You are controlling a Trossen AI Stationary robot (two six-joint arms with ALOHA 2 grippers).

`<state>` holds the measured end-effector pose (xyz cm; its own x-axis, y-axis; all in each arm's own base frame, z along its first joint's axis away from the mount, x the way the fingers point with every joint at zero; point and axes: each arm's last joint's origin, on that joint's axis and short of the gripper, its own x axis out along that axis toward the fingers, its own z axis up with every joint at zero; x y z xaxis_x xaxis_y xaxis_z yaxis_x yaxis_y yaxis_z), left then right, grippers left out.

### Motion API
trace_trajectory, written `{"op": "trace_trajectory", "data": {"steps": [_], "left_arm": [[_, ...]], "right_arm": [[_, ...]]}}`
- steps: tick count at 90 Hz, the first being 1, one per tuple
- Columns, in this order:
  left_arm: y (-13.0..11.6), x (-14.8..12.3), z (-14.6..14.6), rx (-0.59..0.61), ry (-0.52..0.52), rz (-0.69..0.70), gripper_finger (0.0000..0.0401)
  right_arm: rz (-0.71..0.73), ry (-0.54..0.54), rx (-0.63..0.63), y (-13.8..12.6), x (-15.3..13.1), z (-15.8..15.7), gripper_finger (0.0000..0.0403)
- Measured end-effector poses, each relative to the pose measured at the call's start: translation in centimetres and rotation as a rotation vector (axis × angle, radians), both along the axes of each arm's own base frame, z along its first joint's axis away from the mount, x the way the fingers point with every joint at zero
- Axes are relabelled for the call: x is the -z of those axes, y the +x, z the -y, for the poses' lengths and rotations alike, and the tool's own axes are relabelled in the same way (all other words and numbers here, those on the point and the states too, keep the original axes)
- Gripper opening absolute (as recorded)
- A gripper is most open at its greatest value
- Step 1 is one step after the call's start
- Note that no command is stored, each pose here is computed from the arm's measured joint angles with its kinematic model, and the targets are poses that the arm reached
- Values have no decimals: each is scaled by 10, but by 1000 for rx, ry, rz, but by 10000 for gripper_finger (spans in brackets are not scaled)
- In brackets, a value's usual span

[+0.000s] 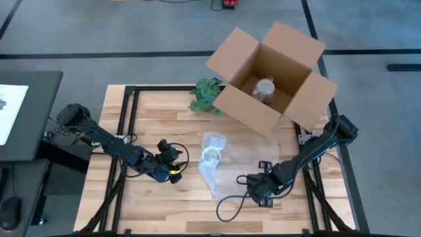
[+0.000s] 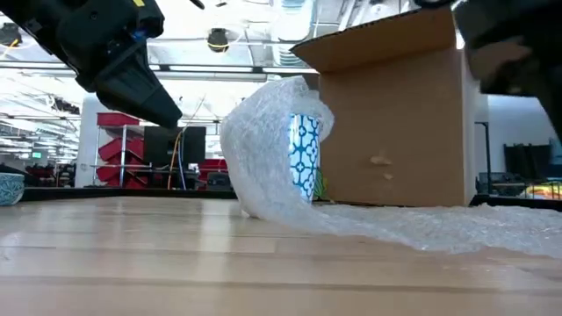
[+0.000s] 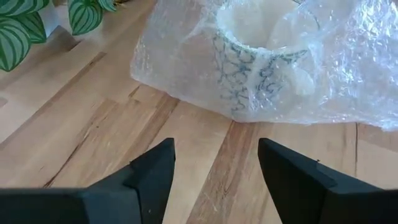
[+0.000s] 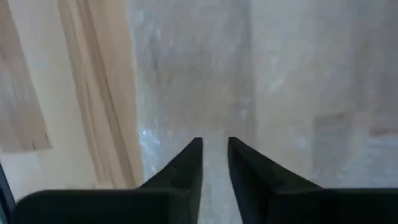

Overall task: Wrap mug
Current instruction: Wrap the blue mug

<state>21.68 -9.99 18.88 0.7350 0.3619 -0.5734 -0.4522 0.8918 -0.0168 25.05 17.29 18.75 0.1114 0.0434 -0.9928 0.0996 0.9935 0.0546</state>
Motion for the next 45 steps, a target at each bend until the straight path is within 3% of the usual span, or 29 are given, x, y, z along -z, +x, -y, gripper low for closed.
{"op": "trace_trajectory", "data": {"steps": [16,32,45], "left_arm": [[0,0,0,0,1,-1,212],[0,0,0,0,3,-5,212],[0,0,0,1,3,-5,212]], "right_arm": [[-96,-50,-21,2,22,-1,165],[-329,-190,-38,-16,25,12,223],[-304,-222,-32,-30,14,20,237]]}}
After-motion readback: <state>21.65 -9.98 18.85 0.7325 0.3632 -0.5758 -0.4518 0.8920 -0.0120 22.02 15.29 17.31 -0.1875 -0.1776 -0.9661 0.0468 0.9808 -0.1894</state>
